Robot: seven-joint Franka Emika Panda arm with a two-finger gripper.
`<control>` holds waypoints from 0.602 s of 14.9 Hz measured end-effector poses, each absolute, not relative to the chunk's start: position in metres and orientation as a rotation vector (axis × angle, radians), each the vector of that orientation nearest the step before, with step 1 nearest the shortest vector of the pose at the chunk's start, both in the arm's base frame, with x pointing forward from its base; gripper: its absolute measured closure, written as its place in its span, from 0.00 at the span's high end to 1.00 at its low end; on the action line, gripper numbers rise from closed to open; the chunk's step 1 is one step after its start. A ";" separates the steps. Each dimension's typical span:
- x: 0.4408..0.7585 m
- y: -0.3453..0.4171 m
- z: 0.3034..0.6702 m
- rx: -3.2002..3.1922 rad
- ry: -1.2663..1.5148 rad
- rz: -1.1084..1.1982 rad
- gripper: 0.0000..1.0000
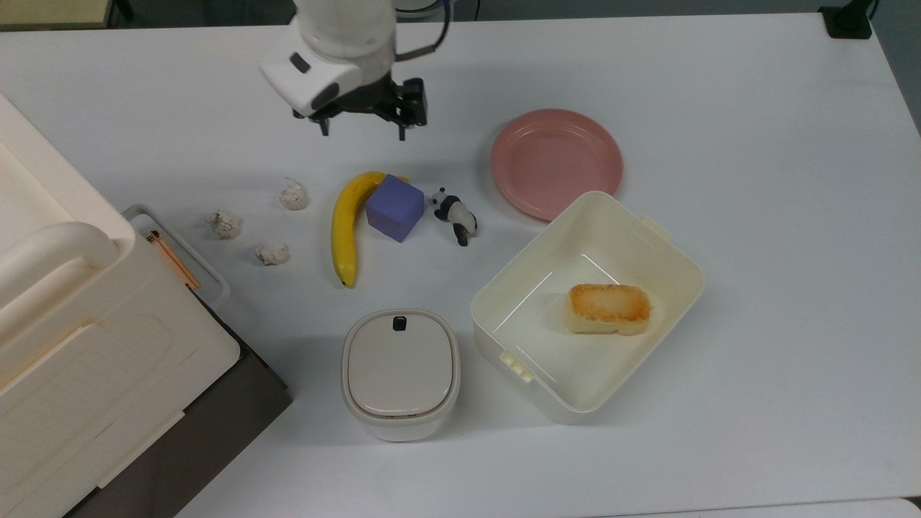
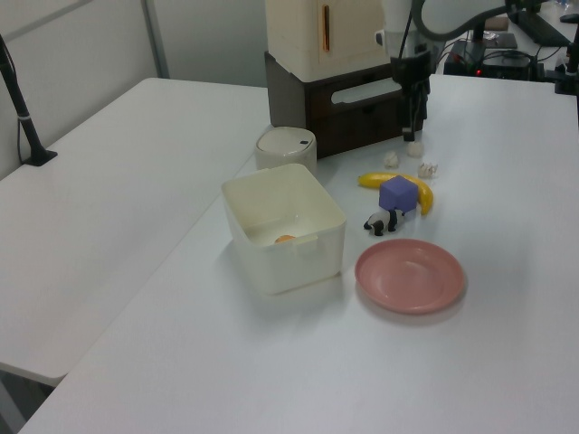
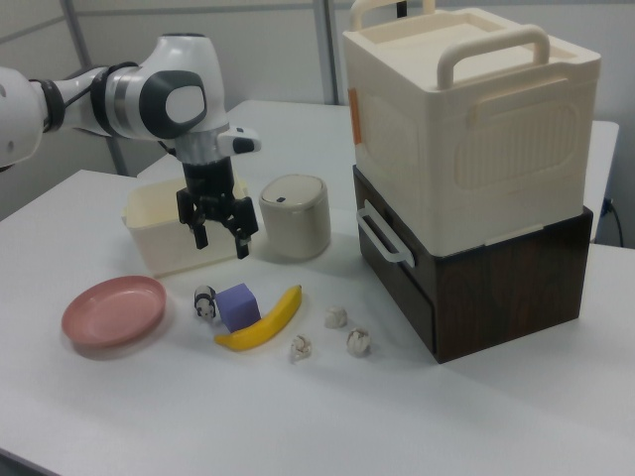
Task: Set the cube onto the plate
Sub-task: 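Move the gripper down over the purple cube beside the banana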
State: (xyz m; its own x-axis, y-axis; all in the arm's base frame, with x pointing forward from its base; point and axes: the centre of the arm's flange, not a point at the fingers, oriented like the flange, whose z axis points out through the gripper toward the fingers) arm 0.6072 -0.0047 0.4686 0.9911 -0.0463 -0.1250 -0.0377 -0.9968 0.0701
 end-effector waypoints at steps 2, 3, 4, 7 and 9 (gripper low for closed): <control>0.611 0.005 0.461 3.077 -0.217 -0.179 1.00; 0.613 0.006 0.456 3.074 -0.306 -0.165 1.00; 0.615 0.007 0.449 3.065 -0.393 -0.154 1.00; 0.619 0.007 0.420 3.033 -0.547 -0.173 1.00; 0.621 0.007 0.400 3.020 -0.585 -0.194 1.00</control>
